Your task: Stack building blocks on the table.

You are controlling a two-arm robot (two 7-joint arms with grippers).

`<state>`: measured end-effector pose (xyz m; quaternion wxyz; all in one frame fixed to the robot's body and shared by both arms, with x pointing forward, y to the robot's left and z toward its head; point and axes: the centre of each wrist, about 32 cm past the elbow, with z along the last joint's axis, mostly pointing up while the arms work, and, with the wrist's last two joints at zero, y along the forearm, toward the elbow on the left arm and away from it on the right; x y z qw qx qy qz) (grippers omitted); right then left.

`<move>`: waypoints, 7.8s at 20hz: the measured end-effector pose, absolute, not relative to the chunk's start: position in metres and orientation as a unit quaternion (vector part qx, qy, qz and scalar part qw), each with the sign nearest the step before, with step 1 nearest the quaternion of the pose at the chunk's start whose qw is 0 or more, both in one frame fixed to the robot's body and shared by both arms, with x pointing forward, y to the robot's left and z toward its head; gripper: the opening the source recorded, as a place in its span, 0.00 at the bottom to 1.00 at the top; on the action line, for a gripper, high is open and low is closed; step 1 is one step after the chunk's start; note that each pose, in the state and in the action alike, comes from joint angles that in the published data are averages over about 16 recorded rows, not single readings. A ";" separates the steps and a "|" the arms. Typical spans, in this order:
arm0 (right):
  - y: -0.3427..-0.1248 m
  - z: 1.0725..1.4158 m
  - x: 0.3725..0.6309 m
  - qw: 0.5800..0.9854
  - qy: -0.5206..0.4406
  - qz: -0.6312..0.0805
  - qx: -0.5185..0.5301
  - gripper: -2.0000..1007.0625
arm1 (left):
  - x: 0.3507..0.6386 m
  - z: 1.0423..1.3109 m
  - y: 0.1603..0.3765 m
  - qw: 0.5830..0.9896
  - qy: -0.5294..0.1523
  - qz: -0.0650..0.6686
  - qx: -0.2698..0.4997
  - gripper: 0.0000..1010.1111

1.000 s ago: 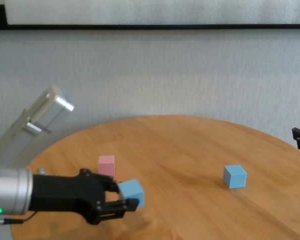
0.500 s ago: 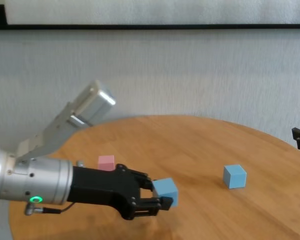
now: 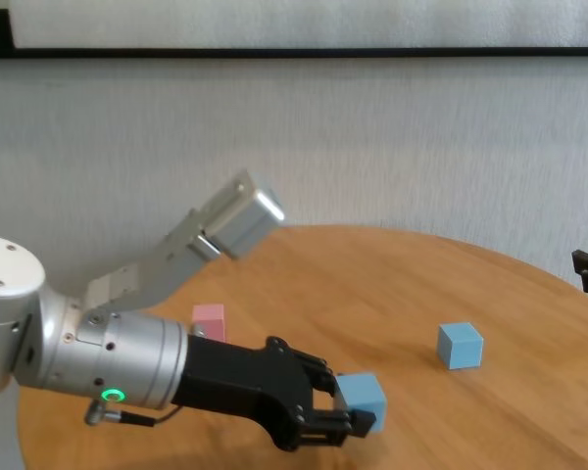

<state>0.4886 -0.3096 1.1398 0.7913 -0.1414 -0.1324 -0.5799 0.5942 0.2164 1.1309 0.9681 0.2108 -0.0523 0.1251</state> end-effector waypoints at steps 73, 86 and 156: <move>-0.310 1.140 0.489 0.791 -0.132 -0.580 -0.141 1.00 | 0.550 1.143 0.245 0.902 -0.084 0.413 0.089 0.99; -0.310 1.140 0.489 0.791 -0.132 -0.580 -0.141 1.00 | 0.543 1.140 0.248 0.878 -0.091 0.463 0.081 0.99; -0.210 1.157 0.498 0.801 0.076 -0.569 -0.168 1.00 | 0.543 1.138 0.248 0.874 -0.079 0.472 0.081 0.99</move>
